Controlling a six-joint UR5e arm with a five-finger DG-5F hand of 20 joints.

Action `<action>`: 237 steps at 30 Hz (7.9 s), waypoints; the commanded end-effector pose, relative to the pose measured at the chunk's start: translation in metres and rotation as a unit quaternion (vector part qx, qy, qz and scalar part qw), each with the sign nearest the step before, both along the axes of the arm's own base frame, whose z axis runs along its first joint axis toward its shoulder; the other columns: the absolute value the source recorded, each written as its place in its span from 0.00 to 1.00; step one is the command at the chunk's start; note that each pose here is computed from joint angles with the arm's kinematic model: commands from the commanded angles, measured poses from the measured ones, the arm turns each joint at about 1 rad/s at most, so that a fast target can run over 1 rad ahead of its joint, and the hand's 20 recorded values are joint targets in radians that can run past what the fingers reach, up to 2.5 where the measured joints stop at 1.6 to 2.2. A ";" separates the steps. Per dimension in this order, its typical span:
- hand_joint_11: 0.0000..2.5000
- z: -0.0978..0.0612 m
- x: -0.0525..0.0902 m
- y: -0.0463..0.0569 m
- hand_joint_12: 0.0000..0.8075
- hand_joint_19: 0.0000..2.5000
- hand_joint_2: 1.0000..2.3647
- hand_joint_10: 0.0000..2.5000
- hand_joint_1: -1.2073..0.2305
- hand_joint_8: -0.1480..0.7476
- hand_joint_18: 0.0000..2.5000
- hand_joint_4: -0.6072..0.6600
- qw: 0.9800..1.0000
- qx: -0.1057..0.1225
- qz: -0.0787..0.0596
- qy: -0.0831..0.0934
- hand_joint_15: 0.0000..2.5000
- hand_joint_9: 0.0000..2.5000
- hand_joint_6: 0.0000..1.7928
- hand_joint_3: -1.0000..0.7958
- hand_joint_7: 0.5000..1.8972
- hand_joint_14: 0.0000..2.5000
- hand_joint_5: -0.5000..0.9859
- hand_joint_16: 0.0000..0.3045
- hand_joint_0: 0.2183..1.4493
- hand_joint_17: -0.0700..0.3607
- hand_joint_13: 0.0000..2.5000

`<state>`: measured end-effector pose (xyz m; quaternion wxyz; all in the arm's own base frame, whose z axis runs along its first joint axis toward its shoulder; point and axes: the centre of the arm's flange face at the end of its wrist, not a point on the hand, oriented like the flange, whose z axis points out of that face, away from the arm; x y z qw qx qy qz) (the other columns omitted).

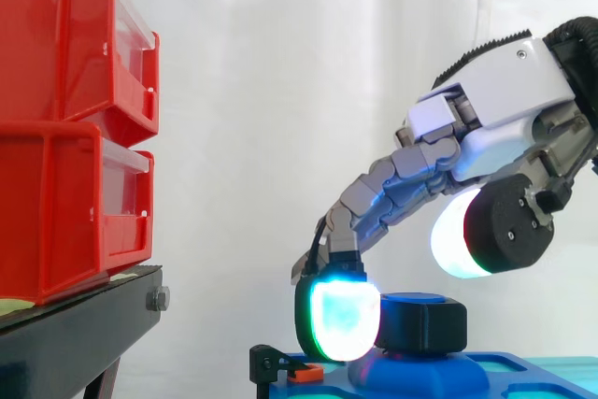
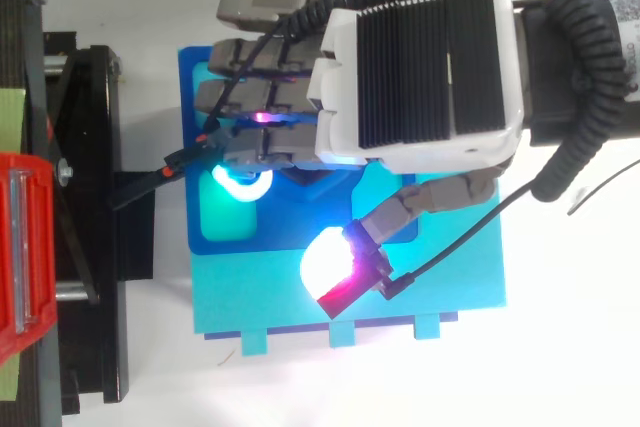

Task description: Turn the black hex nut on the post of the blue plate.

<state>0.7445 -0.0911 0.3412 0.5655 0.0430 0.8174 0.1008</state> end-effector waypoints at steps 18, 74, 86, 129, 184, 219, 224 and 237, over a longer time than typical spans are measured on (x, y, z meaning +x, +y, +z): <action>0.01 0.003 -0.003 -0.010 0.41 0.07 0.00 0.00 0.60 0.40 0.00 0.61 1.000 -0.025 0.012 0.001 0.03 0.10 0.28 0.28 0.23 0.00 0.20 0.17 0.20 0.43 0.02; 0.01 0.029 -0.012 -0.050 0.41 0.07 0.00 0.00 0.60 0.40 0.00 0.61 0.999 -0.043 0.019 -0.001 0.02 0.10 0.28 0.28 0.23 0.00 0.20 0.17 0.20 0.43 0.02; 0.01 0.023 -0.001 -0.022 0.42 0.07 0.00 0.00 0.60 0.40 0.00 0.61 0.999 -0.041 0.027 -0.020 0.02 0.10 0.28 0.28 0.23 0.00 0.20 0.17 0.20 0.43 0.02; 0.00 -0.014 0.001 -0.012 0.43 0.06 0.00 0.00 0.69 0.39 0.00 0.57 0.997 -0.057 0.041 -0.027 0.02 0.05 0.28 0.28 0.18 0.00 0.20 0.17 0.16 0.44 0.00; 0.00 -0.006 -0.008 -0.040 0.43 0.06 0.00 0.00 0.67 0.39 0.00 0.60 0.997 -0.055 0.046 -0.018 0.02 0.06 0.28 0.28 0.21 0.00 0.20 0.17 0.17 0.44 0.00; 0.00 0.016 -0.012 -0.071 0.43 0.06 0.00 0.00 0.66 0.39 0.00 0.60 0.997 -0.054 0.053 -0.034 0.02 0.06 0.28 0.28 0.21 0.00 0.20 0.17 0.17 0.43 0.00; 0.00 0.020 -0.010 -0.064 0.43 0.06 0.00 0.00 0.66 0.40 0.00 0.60 0.996 -0.054 0.055 -0.039 0.02 0.07 0.28 0.28 0.21 0.00 0.20 0.17 0.17 0.43 0.00; 0.00 0.019 0.004 -0.028 0.45 0.06 0.00 0.00 0.42 0.41 0.00 0.62 0.996 -0.041 0.059 -0.059 0.02 0.07 0.28 0.28 0.21 0.00 0.20 0.19 0.13 0.46 0.00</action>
